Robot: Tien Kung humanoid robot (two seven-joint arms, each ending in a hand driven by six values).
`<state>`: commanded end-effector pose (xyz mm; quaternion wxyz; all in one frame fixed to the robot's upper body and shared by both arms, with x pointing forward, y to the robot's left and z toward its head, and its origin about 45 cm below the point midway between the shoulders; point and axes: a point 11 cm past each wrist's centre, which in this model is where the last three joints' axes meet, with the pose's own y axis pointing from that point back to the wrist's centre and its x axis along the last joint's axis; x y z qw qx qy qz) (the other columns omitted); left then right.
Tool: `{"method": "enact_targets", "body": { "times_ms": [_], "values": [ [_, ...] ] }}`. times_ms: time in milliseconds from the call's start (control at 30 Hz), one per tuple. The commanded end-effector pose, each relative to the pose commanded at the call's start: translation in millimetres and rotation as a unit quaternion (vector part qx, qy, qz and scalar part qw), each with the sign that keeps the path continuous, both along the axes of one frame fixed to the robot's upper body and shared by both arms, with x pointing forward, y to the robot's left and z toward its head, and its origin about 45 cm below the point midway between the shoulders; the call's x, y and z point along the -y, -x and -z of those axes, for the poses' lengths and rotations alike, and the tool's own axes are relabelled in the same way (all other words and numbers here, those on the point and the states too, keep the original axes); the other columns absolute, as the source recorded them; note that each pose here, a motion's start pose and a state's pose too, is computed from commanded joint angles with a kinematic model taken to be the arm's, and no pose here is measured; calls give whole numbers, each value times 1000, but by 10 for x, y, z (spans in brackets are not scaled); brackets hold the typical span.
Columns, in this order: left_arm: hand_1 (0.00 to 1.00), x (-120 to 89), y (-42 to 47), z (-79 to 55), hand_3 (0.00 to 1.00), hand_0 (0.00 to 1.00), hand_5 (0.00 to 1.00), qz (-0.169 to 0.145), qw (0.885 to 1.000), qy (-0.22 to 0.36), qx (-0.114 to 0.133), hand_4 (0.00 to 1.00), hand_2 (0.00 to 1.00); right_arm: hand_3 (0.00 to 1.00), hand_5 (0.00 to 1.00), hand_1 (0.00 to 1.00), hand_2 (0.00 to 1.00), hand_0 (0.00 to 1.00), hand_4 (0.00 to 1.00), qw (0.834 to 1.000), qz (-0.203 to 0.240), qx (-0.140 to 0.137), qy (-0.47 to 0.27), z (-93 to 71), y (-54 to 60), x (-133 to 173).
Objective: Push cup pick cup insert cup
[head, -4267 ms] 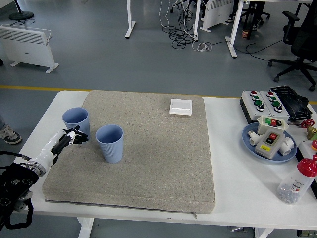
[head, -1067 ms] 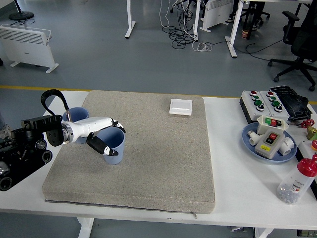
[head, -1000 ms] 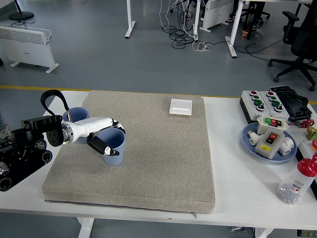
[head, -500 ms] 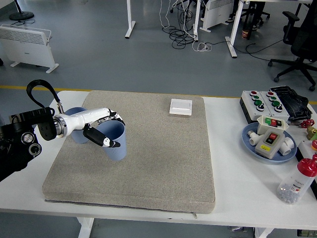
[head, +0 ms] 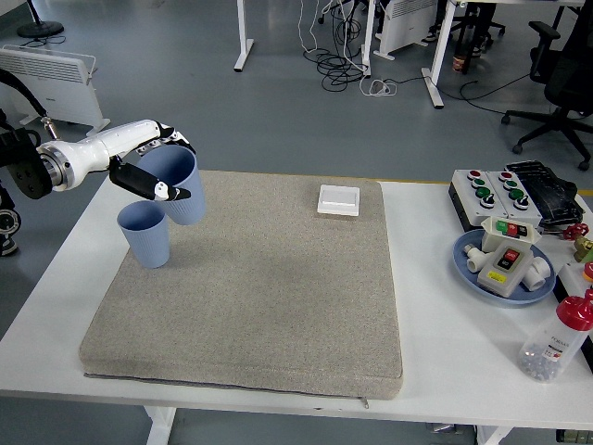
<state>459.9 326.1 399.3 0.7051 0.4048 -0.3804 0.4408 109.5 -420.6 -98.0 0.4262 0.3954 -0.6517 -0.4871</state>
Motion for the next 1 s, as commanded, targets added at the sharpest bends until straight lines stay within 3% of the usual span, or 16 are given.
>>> {"method": "enact_targets", "body": {
  "times_ms": [167, 633, 1000],
  "values": [
    [523, -143, -87, 28, 502, 464, 124, -25, 1000, -11, -3, 622, 505, 614, 557, 710, 709, 770, 273, 1000, 0, 0, -1, 3, 0, -8],
    [530, -313, -241, 230, 505, 469, 122, -53, 998, -30, -22, 602, 509, 613, 557, 710, 710, 771, 271, 1000, -1, 3, -1, -5, -36, -12],
    [533, -468, -281, 313, 505, 474, 117, -78, 996, -36, -34, 597, 512, 613, 557, 710, 710, 771, 271, 1000, -1, 5, -1, -9, -51, -10]
  ]
}}
